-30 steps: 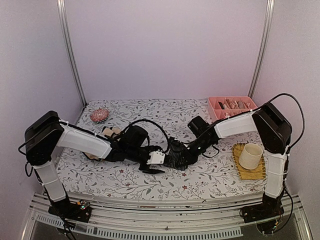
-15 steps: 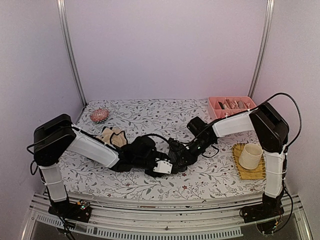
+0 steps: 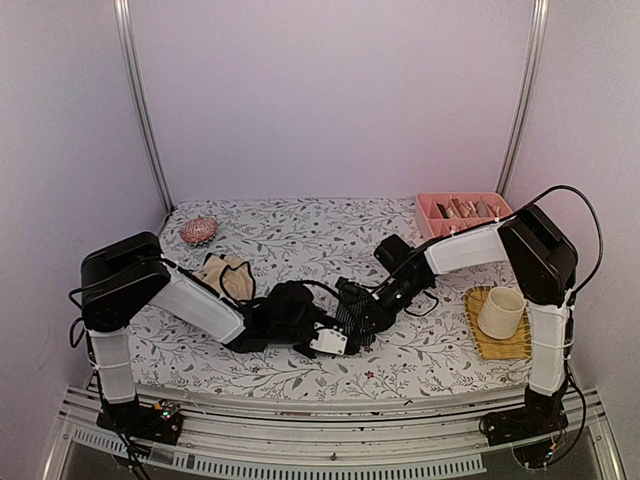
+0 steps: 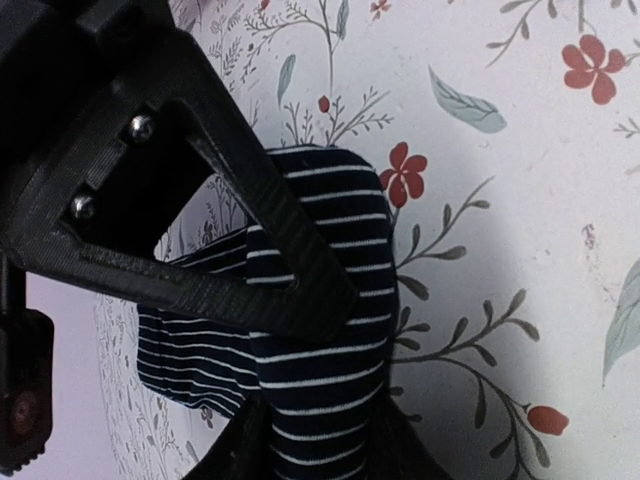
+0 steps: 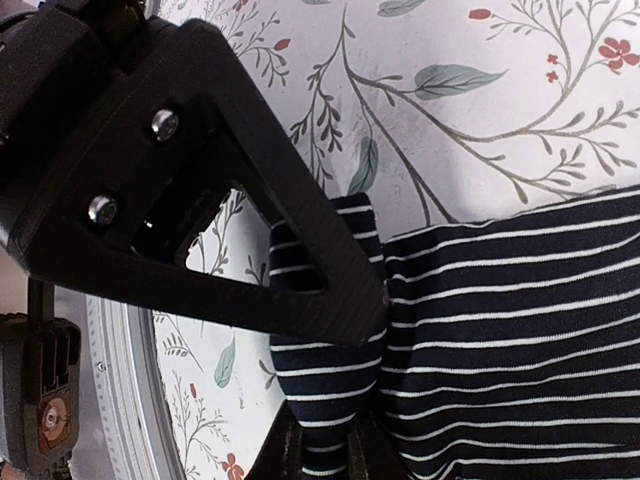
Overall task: Roll the underwear
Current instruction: Roll the underwear at the center of the board.
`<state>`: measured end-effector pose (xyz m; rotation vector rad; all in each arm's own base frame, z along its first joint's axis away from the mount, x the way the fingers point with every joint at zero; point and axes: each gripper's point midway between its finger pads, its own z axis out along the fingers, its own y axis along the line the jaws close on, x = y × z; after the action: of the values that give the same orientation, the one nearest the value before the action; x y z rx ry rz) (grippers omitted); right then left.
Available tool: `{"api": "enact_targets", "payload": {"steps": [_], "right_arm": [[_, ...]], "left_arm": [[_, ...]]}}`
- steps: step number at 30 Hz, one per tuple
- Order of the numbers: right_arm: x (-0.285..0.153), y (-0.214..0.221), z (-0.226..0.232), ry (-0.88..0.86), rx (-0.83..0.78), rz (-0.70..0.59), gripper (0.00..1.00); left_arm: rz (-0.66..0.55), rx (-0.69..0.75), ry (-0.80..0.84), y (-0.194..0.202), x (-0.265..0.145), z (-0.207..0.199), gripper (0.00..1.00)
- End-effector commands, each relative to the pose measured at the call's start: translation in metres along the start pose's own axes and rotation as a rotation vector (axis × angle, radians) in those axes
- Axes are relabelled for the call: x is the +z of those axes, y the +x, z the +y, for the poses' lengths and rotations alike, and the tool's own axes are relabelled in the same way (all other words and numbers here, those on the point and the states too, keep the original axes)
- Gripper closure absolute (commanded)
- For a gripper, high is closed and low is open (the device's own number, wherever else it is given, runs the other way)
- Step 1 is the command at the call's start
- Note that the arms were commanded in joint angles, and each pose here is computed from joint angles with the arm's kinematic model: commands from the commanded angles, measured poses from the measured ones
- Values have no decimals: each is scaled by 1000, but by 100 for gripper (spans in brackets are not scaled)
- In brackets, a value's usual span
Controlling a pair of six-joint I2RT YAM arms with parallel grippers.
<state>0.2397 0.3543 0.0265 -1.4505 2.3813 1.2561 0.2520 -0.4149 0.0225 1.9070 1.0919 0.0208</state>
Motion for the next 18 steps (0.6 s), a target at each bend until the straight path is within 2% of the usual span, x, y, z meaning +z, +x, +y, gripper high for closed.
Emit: {"api": "enact_targets", "payload": {"steps": [1,2,4,6,11,18], "right_arm": [[10,25,-9,6,65,78,95],[9,24,-10,10,64,77,95],[8,23,-11,21,59,76,95],[4,21,-14,57,47,70,92],[-24,7,-14,210,-20,9,71],[-81,-7,-8,488,-123,-127,58]], "left_arm": [[12,39,68,5,2,-33,70],[12,38,75,5,2,-35,83],[18,31,90,5,3,-38,100],[23,18,115,5,3,-41,100],[26,-60,238,1,-2,-52,100],[22,-238,440,-6,-8,-58,100]]}}
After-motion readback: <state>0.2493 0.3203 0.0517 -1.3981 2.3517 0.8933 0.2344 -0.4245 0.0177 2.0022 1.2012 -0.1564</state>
